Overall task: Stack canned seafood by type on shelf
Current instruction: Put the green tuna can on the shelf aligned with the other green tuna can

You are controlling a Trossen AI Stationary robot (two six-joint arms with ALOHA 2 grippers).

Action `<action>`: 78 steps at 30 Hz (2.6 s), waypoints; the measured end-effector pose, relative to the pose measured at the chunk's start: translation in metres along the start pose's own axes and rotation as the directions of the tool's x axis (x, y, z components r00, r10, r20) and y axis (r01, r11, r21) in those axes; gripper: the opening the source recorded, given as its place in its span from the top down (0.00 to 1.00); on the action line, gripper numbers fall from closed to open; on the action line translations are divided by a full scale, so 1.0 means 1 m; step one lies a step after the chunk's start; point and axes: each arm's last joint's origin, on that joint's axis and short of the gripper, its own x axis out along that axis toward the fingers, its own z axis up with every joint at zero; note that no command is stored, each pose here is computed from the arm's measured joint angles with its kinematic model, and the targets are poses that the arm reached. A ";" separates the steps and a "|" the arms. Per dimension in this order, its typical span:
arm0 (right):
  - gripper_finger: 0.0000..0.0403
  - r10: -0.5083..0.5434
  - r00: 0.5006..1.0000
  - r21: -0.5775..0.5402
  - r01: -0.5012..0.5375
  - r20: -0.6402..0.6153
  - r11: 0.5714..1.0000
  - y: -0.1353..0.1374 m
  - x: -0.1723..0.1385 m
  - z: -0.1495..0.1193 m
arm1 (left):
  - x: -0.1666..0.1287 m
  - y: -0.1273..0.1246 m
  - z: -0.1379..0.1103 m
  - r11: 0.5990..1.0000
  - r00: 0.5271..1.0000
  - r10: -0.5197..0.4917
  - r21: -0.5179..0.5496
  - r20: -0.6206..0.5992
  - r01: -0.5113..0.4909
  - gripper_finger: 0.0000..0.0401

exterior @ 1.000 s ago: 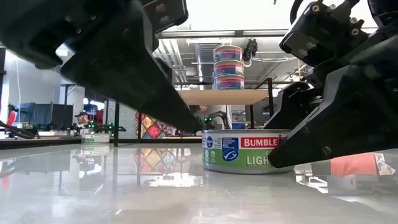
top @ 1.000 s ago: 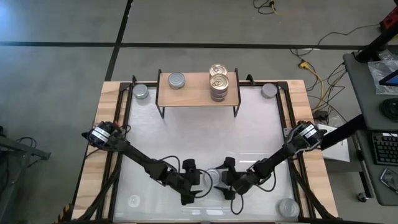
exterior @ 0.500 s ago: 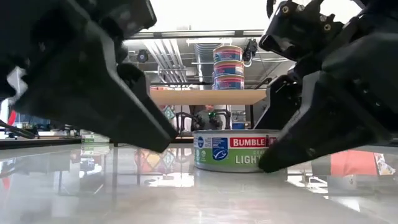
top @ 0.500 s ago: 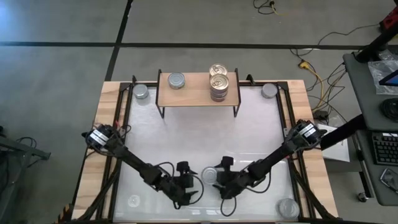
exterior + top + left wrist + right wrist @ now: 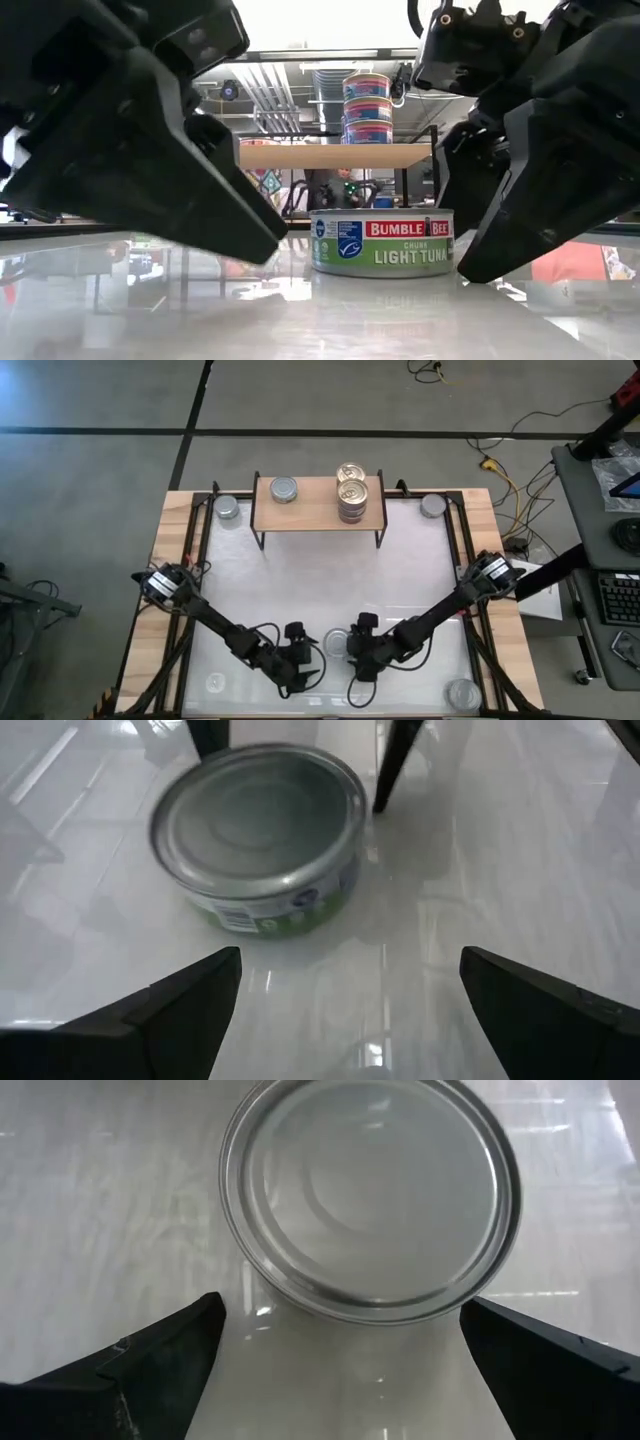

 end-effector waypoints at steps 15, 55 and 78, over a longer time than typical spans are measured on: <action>0.01 0.084 0.987 0.071 -0.075 -0.134 0.995 -0.010 0.002 -0.002 | 0.012 0.012 -0.006 1.000 1.000 -0.002 0.031 0.007 0.002 0.10; 0.01 0.075 0.985 0.136 -0.054 -0.155 0.989 -0.010 -0.007 0.013 | 0.019 0.023 0.003 0.988 0.994 -0.079 -0.139 -0.069 0.069 0.10; 0.01 0.074 0.985 0.077 -0.063 -0.157 0.995 -0.011 -0.007 0.014 | 0.026 0.031 0.010 0.978 0.962 -0.185 -0.133 -0.202 0.160 0.01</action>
